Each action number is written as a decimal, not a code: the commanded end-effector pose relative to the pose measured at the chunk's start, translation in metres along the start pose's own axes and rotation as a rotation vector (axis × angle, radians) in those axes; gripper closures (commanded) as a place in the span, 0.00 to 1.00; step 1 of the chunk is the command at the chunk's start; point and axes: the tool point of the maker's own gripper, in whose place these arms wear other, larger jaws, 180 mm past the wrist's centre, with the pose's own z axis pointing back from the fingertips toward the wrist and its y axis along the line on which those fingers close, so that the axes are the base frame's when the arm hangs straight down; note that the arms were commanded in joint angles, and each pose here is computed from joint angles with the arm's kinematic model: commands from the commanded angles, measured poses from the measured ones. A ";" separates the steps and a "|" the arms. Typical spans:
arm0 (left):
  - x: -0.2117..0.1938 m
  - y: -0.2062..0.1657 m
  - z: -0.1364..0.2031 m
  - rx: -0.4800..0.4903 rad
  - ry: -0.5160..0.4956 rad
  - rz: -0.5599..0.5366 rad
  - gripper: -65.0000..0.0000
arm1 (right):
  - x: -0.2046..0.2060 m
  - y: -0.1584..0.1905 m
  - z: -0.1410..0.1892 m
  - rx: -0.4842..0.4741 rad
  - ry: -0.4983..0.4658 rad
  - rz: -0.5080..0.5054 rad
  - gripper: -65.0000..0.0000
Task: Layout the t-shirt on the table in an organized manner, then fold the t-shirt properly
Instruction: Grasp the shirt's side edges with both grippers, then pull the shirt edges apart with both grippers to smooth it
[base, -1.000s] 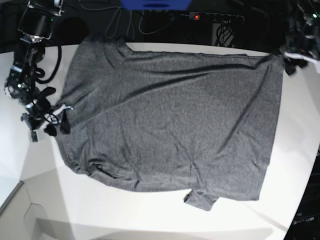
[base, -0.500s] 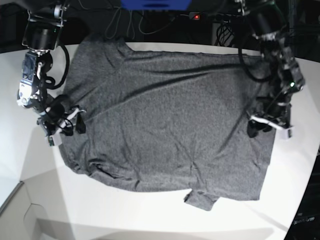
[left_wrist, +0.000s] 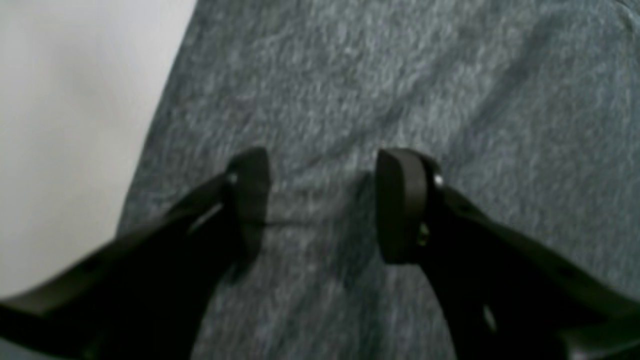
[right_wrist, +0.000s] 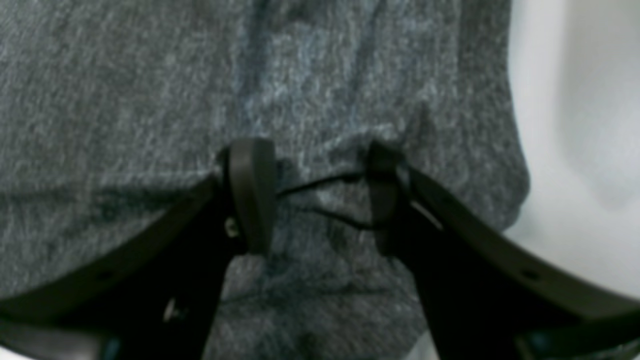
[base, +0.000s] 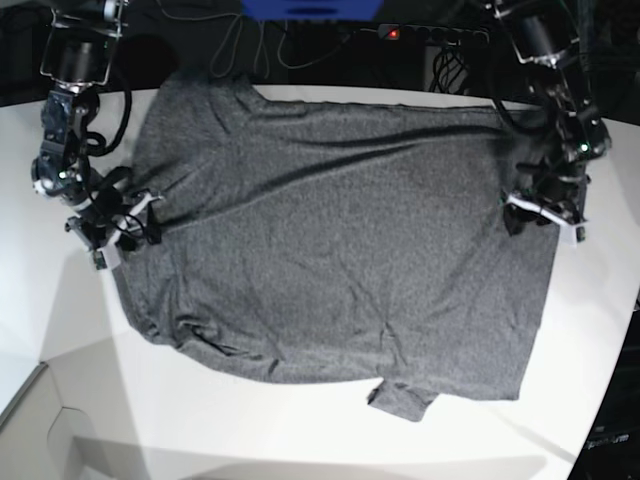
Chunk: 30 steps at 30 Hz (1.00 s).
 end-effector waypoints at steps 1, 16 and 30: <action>-0.021 0.016 0.007 0.041 0.086 -0.014 0.49 | -0.016 -0.009 0.006 -0.020 0.073 0.030 0.53; 0.000 0.038 0.044 0.069 -0.029 0.055 0.49 | 0.004 0.009 0.037 -0.032 0.000 0.147 0.54; 0.047 0.012 0.043 0.023 -0.150 0.029 0.49 | 0.124 -0.035 0.017 -0.105 -0.205 0.125 0.53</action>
